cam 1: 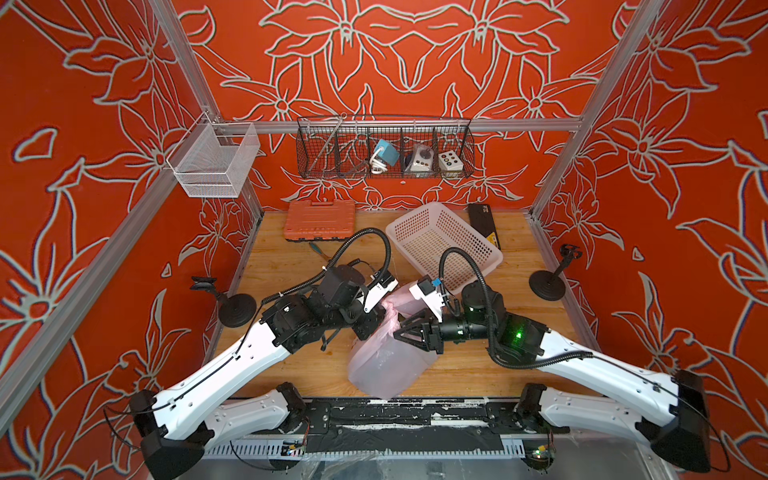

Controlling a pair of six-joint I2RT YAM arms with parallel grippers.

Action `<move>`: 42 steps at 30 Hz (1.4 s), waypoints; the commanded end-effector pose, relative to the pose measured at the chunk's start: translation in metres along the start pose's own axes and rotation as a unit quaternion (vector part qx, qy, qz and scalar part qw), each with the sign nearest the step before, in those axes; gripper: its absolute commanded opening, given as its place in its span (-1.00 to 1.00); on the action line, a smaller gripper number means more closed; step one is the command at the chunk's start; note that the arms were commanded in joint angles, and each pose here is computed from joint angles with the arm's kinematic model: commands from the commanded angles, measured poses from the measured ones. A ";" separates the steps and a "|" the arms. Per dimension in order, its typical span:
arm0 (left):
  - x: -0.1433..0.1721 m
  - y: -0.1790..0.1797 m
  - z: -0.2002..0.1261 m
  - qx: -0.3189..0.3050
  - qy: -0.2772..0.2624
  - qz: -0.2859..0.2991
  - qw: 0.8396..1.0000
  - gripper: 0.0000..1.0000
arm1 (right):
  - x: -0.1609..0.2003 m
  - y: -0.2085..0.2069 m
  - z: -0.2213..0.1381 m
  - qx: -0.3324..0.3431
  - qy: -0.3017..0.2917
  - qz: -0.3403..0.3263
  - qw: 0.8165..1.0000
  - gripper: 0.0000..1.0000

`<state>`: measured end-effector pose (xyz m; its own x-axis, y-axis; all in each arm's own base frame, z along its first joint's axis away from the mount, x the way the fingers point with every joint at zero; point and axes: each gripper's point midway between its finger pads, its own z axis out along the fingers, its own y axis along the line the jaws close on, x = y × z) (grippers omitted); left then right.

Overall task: Place the pineapple into a plastic bag & tie a knot
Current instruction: Tie the plastic bag at the center of the board.

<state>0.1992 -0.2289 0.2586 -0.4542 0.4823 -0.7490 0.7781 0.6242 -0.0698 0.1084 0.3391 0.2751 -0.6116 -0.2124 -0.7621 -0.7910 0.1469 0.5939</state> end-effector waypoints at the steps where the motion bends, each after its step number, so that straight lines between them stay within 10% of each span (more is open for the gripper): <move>1: -0.013 -0.001 -0.009 0.001 -0.018 0.001 1.000 -1.00 | -0.011 0.015 0.001 -0.024 -0.004 -0.014 1.000 -0.41; 9: -0.010 0.001 -0.009 -0.005 -0.013 0.001 1.000 -1.00 | -0.010 0.006 0.005 -0.004 0.005 -0.023 1.000 -1.00; 28: 0.010 0.110 0.034 -0.165 0.117 -0.023 0.979 -1.00 | 0.093 -0.030 -0.075 0.118 0.049 0.012 0.992 -1.00; 42: 0.010 0.282 0.045 -0.341 0.159 -0.120 0.919 -1.00 | 0.152 -0.046 -0.090 0.136 0.098 0.090 0.982 -1.00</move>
<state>0.3572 -0.1722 0.1664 -0.7590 0.4993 -0.4179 0.5512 0.8343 -0.0042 0.0964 0.2307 0.1901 -0.6567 -0.1888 -0.7301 -0.7134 0.4695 0.5203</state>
